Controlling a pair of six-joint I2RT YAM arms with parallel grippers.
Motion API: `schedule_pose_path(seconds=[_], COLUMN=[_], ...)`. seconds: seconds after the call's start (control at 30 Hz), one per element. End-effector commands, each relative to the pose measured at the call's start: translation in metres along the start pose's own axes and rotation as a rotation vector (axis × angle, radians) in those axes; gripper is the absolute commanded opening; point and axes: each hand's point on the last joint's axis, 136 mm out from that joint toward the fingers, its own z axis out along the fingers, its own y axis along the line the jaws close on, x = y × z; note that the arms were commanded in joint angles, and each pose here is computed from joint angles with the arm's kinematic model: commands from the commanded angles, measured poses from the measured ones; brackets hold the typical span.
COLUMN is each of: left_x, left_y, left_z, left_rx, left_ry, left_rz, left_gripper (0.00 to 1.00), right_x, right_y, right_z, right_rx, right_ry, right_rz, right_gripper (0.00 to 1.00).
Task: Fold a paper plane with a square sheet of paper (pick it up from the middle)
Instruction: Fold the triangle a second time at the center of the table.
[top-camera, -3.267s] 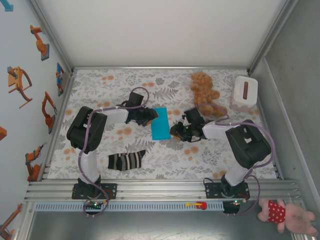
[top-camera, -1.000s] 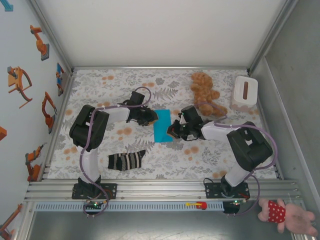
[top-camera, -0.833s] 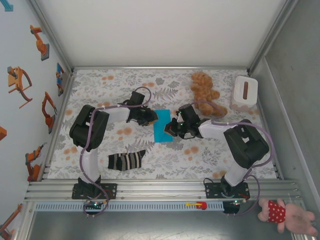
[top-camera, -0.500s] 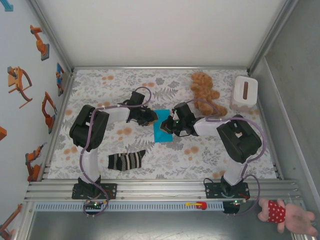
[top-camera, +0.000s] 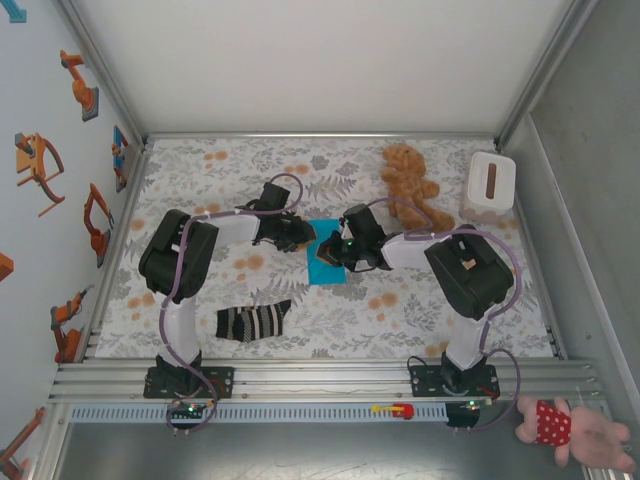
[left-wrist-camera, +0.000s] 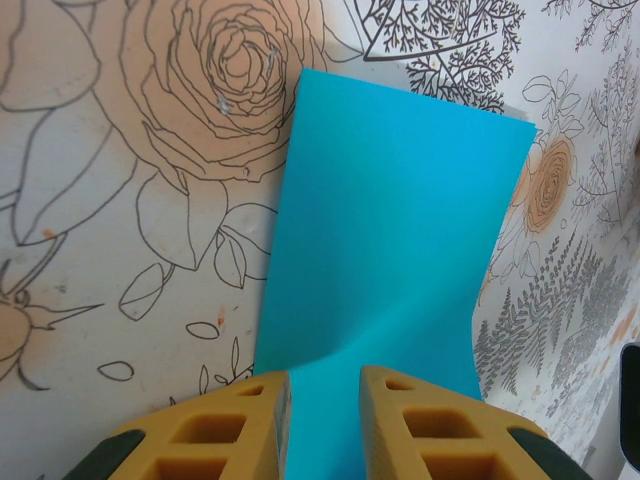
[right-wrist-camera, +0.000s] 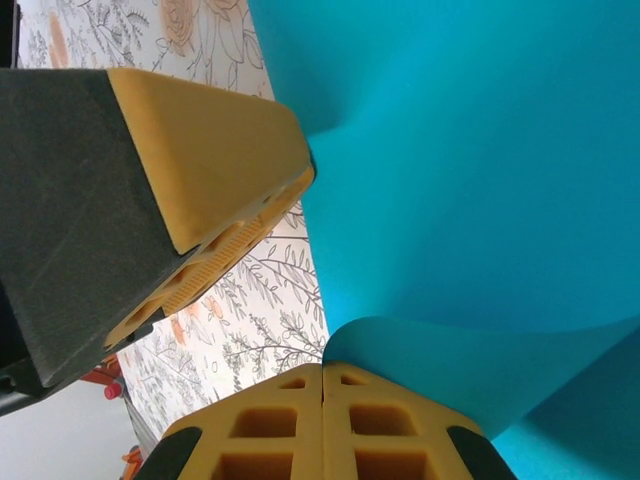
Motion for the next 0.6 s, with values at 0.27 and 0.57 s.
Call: schedule_pose_path(seconds=[0.27, 0.57], left_x=[0.0111, 0.0107], left_y=[0.0231, 0.0223], left_z=[0.0084, 0.0076], left_rx=[-0.088, -0.087], left_ry=[0.037, 0.037], left_rz=[-0.023, -0.019], left_gripper=[0.25, 0.26], right_x=[-0.0112, -0.0093], right_y=[-0.0008, -0.0017], right_z=[0.0095, 0.0125], right_rx=[0.025, 0.028], right_ry=[-0.039, -0.018], right_rz=[-0.015, -0.03], right_gripper=[0.0, 0.0])
